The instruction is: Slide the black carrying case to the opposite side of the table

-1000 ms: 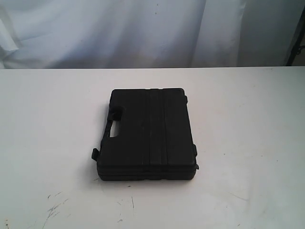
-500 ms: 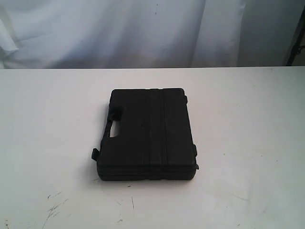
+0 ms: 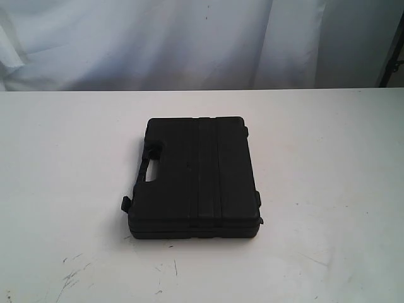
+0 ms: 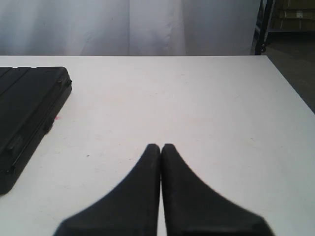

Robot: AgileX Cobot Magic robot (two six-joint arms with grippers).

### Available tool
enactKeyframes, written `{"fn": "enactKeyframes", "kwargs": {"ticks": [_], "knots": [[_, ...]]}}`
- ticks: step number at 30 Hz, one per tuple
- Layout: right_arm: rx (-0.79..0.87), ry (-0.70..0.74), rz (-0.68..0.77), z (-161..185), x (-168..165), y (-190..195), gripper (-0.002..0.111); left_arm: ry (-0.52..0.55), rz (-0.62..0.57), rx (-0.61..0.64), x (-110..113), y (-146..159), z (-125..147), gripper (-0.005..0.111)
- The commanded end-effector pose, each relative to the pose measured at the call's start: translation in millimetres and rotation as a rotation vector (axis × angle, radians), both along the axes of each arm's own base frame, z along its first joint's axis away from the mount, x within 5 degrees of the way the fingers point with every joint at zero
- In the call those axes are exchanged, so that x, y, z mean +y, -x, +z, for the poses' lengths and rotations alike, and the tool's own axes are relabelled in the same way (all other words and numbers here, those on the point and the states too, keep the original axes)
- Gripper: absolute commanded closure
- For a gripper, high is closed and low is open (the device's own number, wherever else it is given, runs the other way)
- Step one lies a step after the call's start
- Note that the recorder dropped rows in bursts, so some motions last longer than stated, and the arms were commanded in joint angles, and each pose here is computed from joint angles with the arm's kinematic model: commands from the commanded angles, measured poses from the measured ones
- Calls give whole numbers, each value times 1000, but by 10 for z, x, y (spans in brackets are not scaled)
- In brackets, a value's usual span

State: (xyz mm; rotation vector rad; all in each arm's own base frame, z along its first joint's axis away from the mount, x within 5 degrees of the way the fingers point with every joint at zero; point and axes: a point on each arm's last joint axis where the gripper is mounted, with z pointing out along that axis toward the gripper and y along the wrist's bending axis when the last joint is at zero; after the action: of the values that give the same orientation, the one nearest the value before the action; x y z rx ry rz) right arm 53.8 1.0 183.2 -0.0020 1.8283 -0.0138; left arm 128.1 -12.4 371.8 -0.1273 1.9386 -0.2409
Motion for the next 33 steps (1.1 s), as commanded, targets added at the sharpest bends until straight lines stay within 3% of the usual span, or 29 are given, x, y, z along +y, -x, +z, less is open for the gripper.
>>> {"fn": "enactKeyframes", "kwargs": {"ticks": [1, 6, 20, 29, 33], "knots": [[-1, 7, -4, -10, -3, 2, 108, -31, -43, 219, -46, -354, -15, 107], [-1, 7, -4, -10, -3, 2, 108, -104, -86, 338, -64, -661, -204, 107], [-1, 7, -4, -10, -3, 2, 108, -93, -81, 387, -80, -939, -393, 107], [-1, 7, -4, -10, -3, 2, 108, -44, -127, 600, -170, -1347, -747, 107], [-1, 7, -4, -10, -3, 2, 108, -43, -149, 630, -263, -1579, -800, 107]]}}
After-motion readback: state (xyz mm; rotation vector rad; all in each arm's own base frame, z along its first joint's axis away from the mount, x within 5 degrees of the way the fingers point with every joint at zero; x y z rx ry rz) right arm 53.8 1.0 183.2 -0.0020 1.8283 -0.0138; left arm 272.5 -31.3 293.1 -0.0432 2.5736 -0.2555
